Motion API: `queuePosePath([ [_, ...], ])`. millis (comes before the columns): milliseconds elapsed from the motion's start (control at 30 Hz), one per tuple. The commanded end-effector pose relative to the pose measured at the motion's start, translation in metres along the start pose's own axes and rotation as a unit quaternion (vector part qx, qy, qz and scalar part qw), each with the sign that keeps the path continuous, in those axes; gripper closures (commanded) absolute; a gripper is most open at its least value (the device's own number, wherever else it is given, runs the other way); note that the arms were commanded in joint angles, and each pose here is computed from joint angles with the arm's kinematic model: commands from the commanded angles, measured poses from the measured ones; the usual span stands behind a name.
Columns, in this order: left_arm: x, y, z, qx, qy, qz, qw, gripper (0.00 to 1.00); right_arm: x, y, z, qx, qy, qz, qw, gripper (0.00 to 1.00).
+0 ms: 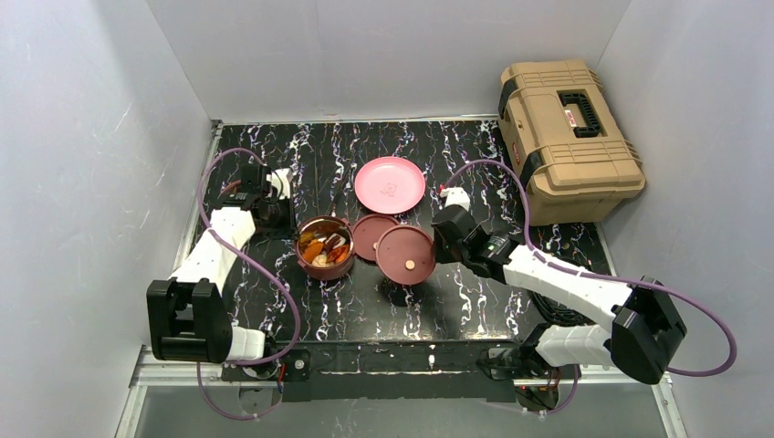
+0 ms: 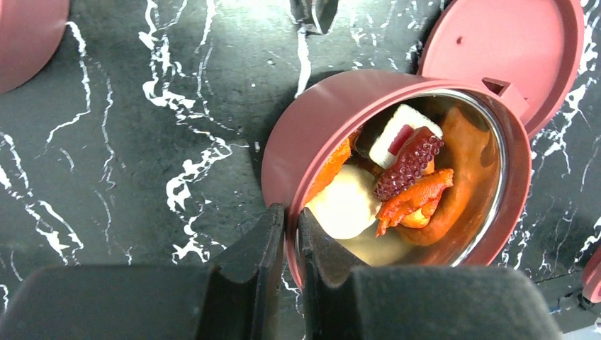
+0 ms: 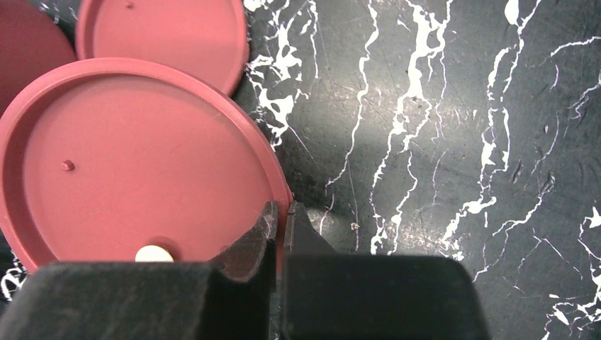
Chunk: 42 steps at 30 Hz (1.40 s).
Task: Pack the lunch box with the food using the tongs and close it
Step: Move the packing box to the center of the board, then close the box lid on the packing box.
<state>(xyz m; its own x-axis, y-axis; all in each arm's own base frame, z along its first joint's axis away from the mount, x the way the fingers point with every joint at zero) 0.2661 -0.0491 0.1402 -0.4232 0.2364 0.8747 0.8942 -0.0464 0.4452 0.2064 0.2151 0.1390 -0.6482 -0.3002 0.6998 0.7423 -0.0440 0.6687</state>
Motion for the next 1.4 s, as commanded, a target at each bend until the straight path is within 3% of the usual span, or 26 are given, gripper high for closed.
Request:
queuePosePath([
  [0, 0.001, 0.004, -0.024, -0.02, -0.056, -0.006, 0.998, 0.9, 0.01, 0.031, 0.025, -0.015, 0.041, -0.037, 0.998, 0.99],
  [367, 0.0, 0.001, -0.062, -0.046, -0.139, 0.005, 0.989, 0.83, 0.007, 0.053, 0.051, -0.016, 0.068, -0.04, 0.997, 0.99],
  [600, 0.017, 0.01, -0.038, -0.041, -0.029, -0.049, 0.998, 0.71, -0.003, 0.061, 0.07, -0.011, 0.079, -0.022, 0.997, 0.99],
  [800, 0.041, 0.016, -0.026, -0.03, 0.026, -0.131, 0.991, 0.46, -0.012, 0.064, 0.089, -0.005, 0.088, -0.003, 0.996, 0.99],
  [1033, 0.056, 0.018, -0.036, -0.023, -0.001, -0.169, 0.985, 0.23, -0.024, 0.061, 0.106, 0.014, 0.069, 0.025, 0.997, 0.99],
  [1133, 0.061, 0.017, -0.047, -0.016, -0.038, -0.178, 0.983, 0.19, -0.03, 0.056, 0.111, 0.029, 0.042, 0.035, 0.998, 0.99],
  [1367, 0.065, 0.011, -0.046, -0.029, -0.039, -0.187, 0.981, 0.14, -0.038, 0.049, 0.121, 0.045, 0.011, 0.049, 0.998, 0.99],
])
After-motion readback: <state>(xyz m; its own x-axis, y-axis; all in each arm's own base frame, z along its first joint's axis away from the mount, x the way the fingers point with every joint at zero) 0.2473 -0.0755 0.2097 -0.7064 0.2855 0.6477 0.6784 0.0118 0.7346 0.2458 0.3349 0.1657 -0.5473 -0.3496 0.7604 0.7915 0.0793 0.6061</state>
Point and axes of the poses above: each gripper's point midway between its finger pads, its own x axis back along the fingers, its own z axis along the line the jaws close on, y = z × x, the point moved 4 cm from there along x, back along the fingers, and after that the axes turned 6 degrees about -x, right-handed, at the moved point
